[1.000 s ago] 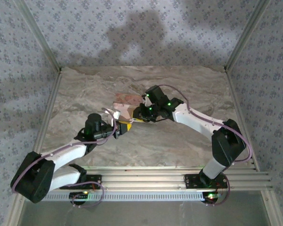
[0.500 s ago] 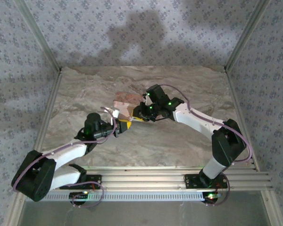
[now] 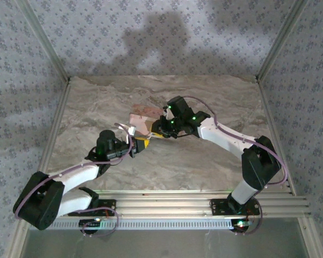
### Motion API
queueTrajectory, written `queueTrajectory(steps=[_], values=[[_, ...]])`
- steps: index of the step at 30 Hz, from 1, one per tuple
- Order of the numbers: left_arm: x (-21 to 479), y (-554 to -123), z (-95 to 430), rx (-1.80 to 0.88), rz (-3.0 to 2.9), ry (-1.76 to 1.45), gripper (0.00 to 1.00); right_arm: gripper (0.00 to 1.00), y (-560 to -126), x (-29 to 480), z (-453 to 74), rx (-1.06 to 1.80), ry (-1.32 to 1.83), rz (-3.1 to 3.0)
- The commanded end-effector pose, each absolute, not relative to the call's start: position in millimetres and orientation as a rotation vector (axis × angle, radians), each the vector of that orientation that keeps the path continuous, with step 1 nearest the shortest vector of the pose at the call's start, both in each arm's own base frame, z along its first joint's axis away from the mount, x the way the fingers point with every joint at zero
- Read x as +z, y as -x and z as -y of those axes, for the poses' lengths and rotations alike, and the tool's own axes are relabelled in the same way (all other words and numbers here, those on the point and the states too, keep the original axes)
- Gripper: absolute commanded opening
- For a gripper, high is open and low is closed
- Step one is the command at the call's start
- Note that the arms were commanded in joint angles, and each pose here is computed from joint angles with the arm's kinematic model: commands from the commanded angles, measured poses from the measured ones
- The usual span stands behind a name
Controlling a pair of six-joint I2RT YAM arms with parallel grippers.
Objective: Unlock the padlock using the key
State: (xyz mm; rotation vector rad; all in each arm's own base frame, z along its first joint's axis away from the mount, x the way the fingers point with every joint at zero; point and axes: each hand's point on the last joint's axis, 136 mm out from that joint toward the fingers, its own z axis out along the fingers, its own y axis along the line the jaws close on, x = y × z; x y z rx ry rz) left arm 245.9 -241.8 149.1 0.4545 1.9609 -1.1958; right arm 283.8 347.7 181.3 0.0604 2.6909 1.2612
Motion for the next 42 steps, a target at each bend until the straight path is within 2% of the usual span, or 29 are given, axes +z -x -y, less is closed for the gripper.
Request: queueTrajectory(steps=[1, 42], values=[[160.3, -252.0, 241.9, -1.186, -1.913, -0.457, 0.00, 0.00, -292.7, 207.8, -357.6, 1.345, -0.011, -2.586], [183.7, -268.2, 243.6, -1.221, -1.820, -0.360, 0.00, 0.00, -286.2, 198.8, -364.4, 1.350, -0.002, -2.614]])
